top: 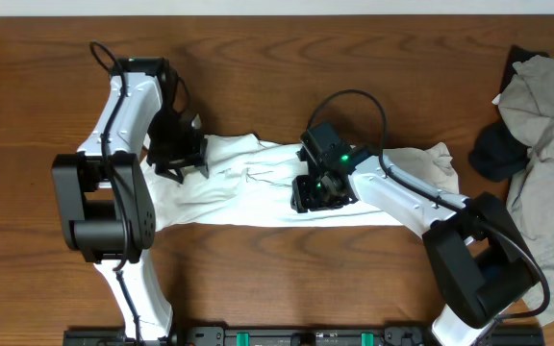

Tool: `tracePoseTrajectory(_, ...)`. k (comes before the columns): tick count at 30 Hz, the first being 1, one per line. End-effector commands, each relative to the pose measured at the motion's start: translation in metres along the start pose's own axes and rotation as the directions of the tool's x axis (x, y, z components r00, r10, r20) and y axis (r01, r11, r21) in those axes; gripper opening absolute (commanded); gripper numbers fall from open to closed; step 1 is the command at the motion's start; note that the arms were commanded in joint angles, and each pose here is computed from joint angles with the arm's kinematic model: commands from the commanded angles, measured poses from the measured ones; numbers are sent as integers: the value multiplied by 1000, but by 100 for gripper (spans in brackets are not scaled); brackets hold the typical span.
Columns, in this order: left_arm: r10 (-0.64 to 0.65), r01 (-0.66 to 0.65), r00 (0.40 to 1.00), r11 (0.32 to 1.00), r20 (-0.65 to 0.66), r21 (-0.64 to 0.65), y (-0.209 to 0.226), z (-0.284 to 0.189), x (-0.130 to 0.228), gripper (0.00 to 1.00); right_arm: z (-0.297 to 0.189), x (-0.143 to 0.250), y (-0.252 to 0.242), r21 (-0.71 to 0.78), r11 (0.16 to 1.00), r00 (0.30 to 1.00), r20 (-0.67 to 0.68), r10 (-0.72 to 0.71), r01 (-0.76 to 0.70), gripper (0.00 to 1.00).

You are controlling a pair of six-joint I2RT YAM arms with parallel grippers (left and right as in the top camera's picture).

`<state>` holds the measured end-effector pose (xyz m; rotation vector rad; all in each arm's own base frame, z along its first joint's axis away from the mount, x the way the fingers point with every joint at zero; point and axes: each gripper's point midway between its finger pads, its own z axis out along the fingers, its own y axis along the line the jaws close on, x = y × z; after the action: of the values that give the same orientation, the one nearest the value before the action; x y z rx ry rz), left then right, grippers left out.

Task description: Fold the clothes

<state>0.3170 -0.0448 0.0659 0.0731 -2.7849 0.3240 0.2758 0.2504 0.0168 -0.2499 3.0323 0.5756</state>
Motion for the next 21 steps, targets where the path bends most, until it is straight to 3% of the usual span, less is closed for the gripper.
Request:
tracePoseTrajectory(1, 6, -5, 999, 1000, -41, 12, -3, 5, 6, 46, 4, 3, 1, -1, 1000, 1000, -9, 8, -8, 50)
tracePoseTrajectory(4, -1, 1, 998, 1000, -69, 11, -3, 4, 15, 42, 4, 3, 2, -2, 1000, 1000, -8, 7, -8, 50)
tracePoseTrajectory(6, -3, 4, 997, 1000, -80, 11, -4, 0, 21, 30, 4, 3, 2, -2, 1000, 1000, -8, 7, -8, 50)
tracePoseTrajectory(8, -2, 3, 997, 1000, -75, 10, -5, -5, 25, 25, 4, 3, 2, -3, 1000, 1000, -7, 7, -7, 50)
tracePoseTrajectory(12, 10, -10, 1000, 1000, -27, 11, -7, -14, 23, 24, 4, 2, 2, -3, 1000, 1000, -5, 15, -15, 50)
tracePoseTrajectory(17, 32, -34, 987, 999, 159, 11, -7, -22, -17, 34, 4, 3, 2, -3, 1000, 1000, -7, 16, -16, 51)
tracePoseTrajectory(21, 26, -31, 964, 999, 266, 16, -8, -25, -47, 34, 4, 5, 0, 2, 1000, 999, -17, 27, -27, 50)
